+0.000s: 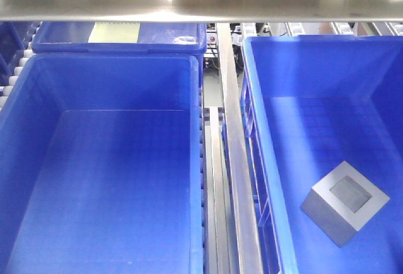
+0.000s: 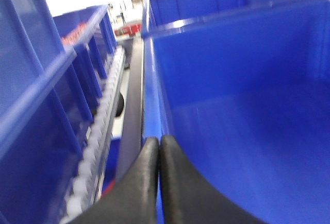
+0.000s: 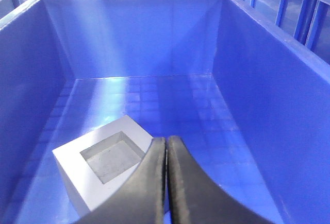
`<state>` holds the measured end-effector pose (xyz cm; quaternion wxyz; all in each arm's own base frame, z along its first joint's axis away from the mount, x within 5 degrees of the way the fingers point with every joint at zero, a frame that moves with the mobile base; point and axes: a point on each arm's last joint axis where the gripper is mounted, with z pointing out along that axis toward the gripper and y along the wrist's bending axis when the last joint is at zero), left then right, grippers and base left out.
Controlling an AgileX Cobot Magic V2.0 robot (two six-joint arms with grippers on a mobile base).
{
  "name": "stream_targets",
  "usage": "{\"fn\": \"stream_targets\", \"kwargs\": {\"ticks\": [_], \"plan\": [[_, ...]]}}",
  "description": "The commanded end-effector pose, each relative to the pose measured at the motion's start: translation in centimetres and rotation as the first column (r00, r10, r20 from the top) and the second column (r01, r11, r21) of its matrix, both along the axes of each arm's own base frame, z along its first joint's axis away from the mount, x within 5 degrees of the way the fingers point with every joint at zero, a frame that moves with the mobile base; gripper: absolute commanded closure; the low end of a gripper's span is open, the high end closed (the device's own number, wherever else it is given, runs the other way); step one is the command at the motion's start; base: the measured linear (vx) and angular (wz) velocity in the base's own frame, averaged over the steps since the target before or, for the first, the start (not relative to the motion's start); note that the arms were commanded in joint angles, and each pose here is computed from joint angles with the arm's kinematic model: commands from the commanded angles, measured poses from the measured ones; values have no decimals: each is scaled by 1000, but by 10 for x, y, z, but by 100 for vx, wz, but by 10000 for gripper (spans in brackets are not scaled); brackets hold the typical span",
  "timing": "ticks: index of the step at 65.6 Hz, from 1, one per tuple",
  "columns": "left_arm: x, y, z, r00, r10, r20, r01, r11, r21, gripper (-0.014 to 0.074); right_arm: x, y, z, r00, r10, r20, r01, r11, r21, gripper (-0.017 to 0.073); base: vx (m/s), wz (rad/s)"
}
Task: Sort gray base to blue bin
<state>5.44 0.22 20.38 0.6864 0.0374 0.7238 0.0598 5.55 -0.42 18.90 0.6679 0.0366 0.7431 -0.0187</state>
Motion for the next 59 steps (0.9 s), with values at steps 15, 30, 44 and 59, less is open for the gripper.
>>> {"fn": "stream_targets", "kwargs": {"ticks": [15, 30, 44, 59], "plan": [[0, 0, 4, 994, 0, 111, 8, 997, -75, 600, 1, 0, 2, 1000, 0, 31, 1, 1000, -18, 564, 0, 0], [0, 0, 5, 993, 0, 116, 9, 997, -75, 600, 1, 0, 2, 1000, 0, 31, 1, 1000, -18, 564, 0, 0], [0, 0, 5, 993, 0, 116, 9, 997, -75, 600, 1, 0, 2, 1000, 0, 31, 1, 1000, -18, 564, 0, 0], [0, 0, 5, 993, 0, 116, 9, 997, -75, 600, 1, 0, 2, 1000, 0, 31, 1, 1000, -18, 564, 0, 0]]}}
